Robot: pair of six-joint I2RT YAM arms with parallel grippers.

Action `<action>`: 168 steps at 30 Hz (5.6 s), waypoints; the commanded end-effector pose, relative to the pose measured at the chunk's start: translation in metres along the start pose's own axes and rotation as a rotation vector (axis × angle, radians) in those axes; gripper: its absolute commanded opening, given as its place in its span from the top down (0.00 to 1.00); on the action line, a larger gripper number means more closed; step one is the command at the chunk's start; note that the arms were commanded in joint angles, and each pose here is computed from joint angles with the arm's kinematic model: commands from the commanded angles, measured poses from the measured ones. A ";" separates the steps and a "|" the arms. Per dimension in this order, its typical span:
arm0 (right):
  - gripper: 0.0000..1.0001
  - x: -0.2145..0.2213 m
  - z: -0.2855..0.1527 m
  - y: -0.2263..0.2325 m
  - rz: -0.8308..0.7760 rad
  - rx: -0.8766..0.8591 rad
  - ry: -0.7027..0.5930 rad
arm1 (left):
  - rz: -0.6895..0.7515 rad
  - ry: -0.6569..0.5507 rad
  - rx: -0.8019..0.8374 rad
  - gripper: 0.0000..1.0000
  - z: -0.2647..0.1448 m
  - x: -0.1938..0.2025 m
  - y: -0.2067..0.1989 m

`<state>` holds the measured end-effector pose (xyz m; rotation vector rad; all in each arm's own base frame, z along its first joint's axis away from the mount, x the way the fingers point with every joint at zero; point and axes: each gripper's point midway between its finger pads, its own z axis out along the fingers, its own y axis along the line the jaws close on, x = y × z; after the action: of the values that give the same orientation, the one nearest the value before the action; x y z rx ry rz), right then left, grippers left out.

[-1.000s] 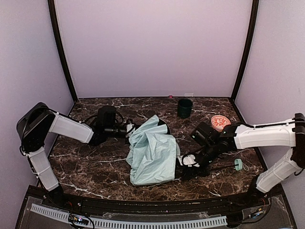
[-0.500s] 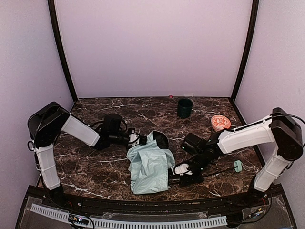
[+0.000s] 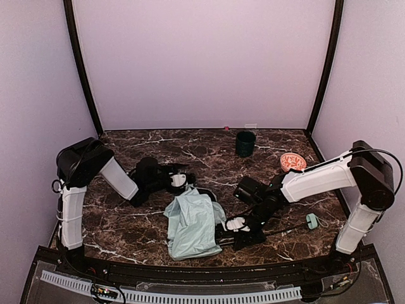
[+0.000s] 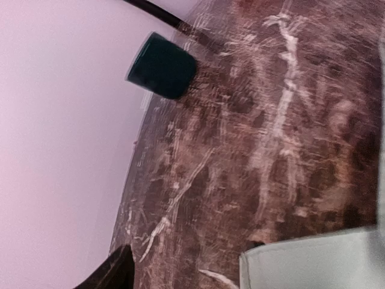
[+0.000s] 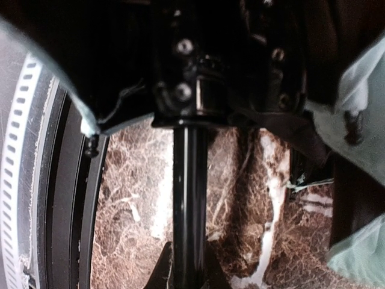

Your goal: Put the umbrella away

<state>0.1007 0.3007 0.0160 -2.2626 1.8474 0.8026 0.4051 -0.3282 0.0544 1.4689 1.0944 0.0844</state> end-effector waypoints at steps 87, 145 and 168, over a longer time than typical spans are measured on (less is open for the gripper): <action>0.12 -0.143 -0.026 -0.030 -0.155 0.586 -0.260 | -0.890 0.528 0.686 1.00 -0.074 -0.046 -0.151; 0.84 -0.035 0.041 -0.075 0.527 -0.244 -0.030 | -0.262 0.219 0.546 0.21 -0.133 -0.114 -0.137; 0.89 -0.015 0.026 -0.063 0.561 -0.288 -0.049 | -0.120 -0.068 0.423 0.01 -0.124 -0.156 -0.113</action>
<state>0.1754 0.3861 0.0370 -1.7837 2.2014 1.3918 0.1824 -0.3483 0.0872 1.7266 1.2529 -0.2653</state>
